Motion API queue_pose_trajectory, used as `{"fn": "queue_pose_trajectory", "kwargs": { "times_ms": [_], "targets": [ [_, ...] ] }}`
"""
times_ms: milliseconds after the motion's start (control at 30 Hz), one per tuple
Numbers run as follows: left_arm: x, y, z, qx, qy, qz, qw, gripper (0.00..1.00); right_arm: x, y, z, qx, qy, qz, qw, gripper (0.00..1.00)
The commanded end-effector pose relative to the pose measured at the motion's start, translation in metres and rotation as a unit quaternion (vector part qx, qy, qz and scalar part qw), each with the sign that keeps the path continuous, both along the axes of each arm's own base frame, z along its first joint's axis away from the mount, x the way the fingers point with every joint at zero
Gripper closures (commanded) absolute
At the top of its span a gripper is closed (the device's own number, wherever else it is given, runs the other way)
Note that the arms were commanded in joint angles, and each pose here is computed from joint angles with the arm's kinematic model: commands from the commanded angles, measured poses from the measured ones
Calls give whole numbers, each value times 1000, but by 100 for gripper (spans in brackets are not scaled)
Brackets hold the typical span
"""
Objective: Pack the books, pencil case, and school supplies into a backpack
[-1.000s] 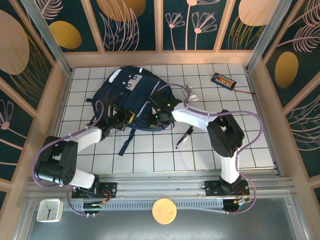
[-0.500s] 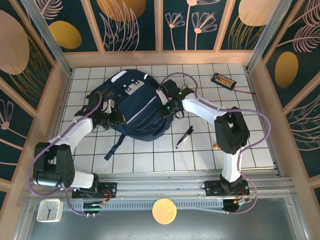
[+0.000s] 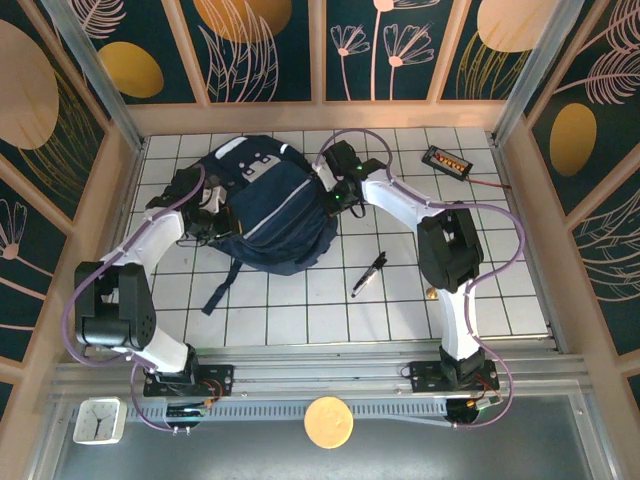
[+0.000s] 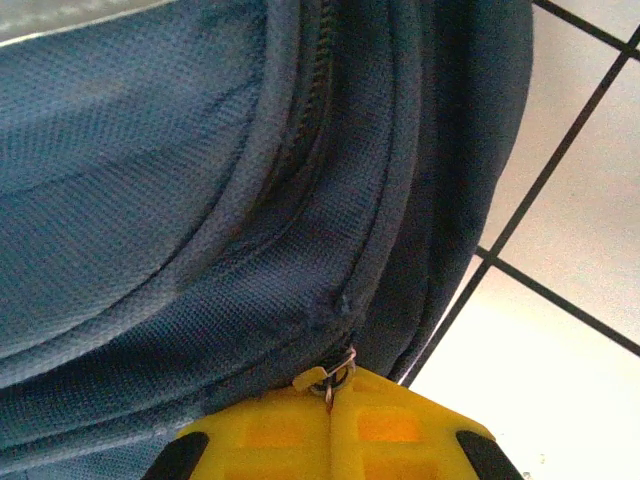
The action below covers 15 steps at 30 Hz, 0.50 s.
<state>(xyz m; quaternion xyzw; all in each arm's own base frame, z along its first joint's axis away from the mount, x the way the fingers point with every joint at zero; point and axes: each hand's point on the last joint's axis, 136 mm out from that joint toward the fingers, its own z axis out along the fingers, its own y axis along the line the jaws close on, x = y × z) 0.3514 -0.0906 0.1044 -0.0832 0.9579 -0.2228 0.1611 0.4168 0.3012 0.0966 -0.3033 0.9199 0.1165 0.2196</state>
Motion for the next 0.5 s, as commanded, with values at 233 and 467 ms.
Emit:
{"fn": "queue_pose_trajectory", "kwargs": {
  "times_ms": [233, 467],
  "targets": [
    [77, 61, 21, 128, -39, 57, 989, 41, -107, 56, 7, 79, 62, 12, 995, 100],
    [79, 60, 46, 59, -38, 114, 991, 1, -135, 90, 15, 125, 106, 10, 986, 100]
  ]
}}
